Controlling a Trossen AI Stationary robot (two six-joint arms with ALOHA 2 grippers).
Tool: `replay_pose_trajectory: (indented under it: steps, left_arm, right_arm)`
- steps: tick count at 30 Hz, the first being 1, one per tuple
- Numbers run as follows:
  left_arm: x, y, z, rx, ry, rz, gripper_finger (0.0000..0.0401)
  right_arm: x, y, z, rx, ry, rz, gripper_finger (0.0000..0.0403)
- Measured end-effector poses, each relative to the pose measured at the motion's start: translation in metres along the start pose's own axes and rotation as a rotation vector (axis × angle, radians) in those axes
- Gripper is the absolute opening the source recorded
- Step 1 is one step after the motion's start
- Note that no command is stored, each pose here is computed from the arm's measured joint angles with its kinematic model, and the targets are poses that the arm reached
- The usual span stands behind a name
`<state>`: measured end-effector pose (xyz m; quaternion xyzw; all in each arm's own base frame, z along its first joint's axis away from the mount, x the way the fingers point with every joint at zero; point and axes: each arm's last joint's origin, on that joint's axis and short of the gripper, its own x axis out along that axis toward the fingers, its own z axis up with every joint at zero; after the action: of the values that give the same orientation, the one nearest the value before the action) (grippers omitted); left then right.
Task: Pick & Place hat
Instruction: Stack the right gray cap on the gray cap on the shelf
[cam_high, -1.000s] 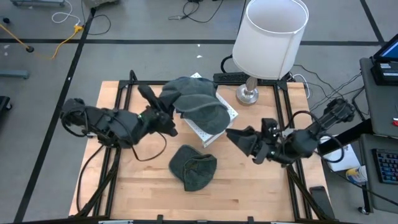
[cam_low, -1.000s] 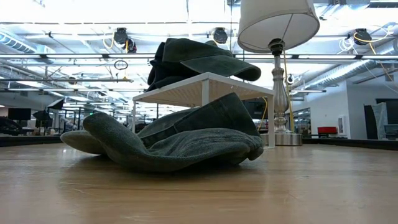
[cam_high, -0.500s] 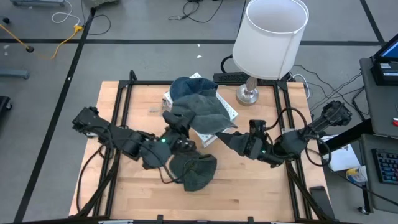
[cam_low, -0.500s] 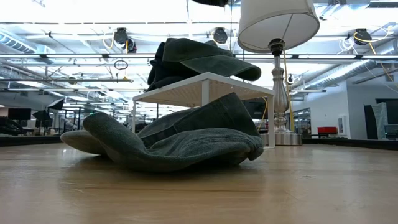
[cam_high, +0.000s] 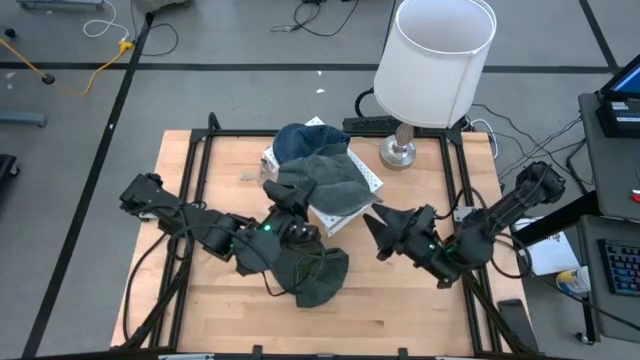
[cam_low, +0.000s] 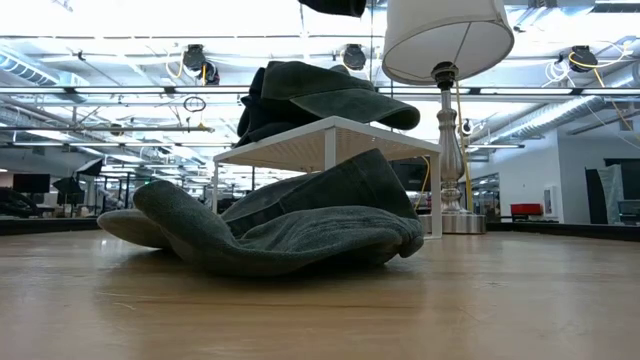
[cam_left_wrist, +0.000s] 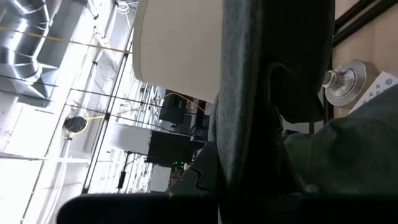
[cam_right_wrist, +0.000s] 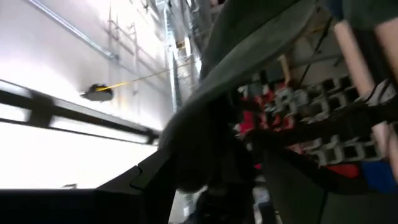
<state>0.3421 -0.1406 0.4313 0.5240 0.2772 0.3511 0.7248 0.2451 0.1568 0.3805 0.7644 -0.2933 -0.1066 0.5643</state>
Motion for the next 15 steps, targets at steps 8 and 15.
replay_pose_trajectory:
  steps: [8, 15]
  left_arm:
    - [0.0041, -0.0012, -0.002, 0.025, 0.012, -0.002, 0.0008]
    - [-0.0008, -0.0028, -0.0004, 0.062, -0.028, -0.022, 0.0008]
  right_arm:
    - [-0.0013, 0.0106, 0.0013, -0.008, 0.062, 0.071, 0.0214]
    - [0.0023, 0.0103, 0.0041, 0.006, 0.012, 0.065, 0.0214]
